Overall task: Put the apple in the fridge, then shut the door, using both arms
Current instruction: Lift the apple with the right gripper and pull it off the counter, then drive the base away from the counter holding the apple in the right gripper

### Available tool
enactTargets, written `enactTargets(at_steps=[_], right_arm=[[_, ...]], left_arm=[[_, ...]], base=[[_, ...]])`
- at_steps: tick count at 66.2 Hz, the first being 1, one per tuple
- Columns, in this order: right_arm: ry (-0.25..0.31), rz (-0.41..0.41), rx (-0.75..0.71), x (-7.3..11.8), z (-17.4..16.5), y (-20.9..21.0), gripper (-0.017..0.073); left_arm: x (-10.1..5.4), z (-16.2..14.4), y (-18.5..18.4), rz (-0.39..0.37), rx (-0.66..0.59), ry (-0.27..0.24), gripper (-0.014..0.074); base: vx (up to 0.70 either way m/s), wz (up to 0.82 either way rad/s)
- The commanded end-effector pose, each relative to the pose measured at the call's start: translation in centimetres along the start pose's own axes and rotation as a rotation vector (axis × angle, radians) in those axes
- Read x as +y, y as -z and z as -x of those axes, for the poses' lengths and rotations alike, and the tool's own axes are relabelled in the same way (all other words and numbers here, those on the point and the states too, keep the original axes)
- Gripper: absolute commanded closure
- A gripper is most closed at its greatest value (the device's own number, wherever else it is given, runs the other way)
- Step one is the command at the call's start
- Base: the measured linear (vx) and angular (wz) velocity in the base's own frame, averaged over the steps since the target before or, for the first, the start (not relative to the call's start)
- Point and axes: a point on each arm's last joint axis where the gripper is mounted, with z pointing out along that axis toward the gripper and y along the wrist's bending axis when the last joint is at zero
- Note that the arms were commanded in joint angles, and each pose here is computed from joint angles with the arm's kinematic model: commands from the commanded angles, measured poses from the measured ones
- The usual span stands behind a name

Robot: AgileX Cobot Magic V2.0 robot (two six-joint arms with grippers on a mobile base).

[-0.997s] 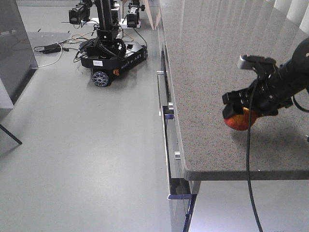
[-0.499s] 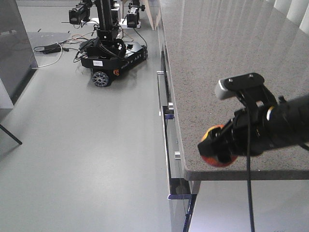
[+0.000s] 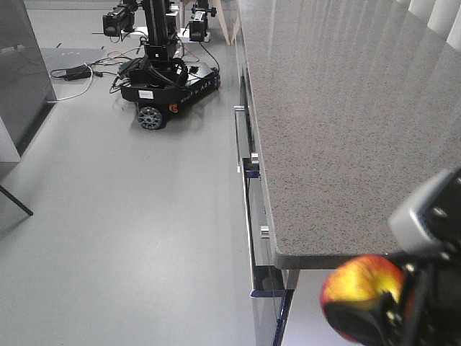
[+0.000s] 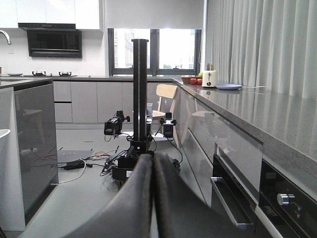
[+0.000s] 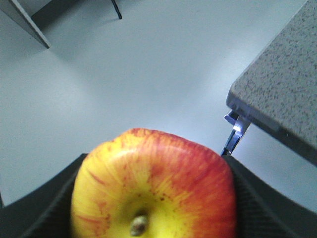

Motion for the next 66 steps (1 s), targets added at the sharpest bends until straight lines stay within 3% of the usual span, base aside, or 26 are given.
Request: enactTargets(at_steps=[1,27,66], right_arm=[[0.021,0.009,-0.091,0.6,-0.2,2.1,0.0409],[0.061,0.037,-0.073,1.8,-3.2,5.2,0.0409],[0.063,0.043,-0.051,1.8,-3.5,5.3,0.0409]], left_arm=[[0.0,-0.2,0.1,-0.006,-0.058,0.012,0.0599],[0.0,-0.2,0.1,-0.006,-0.058,0.012,0.0599],[0.0,-0.2,0.1,-0.006,-0.058,0.012,0.0599]], base=[[0.00,0.00],[0.00,0.00],[0.00,0.00]])
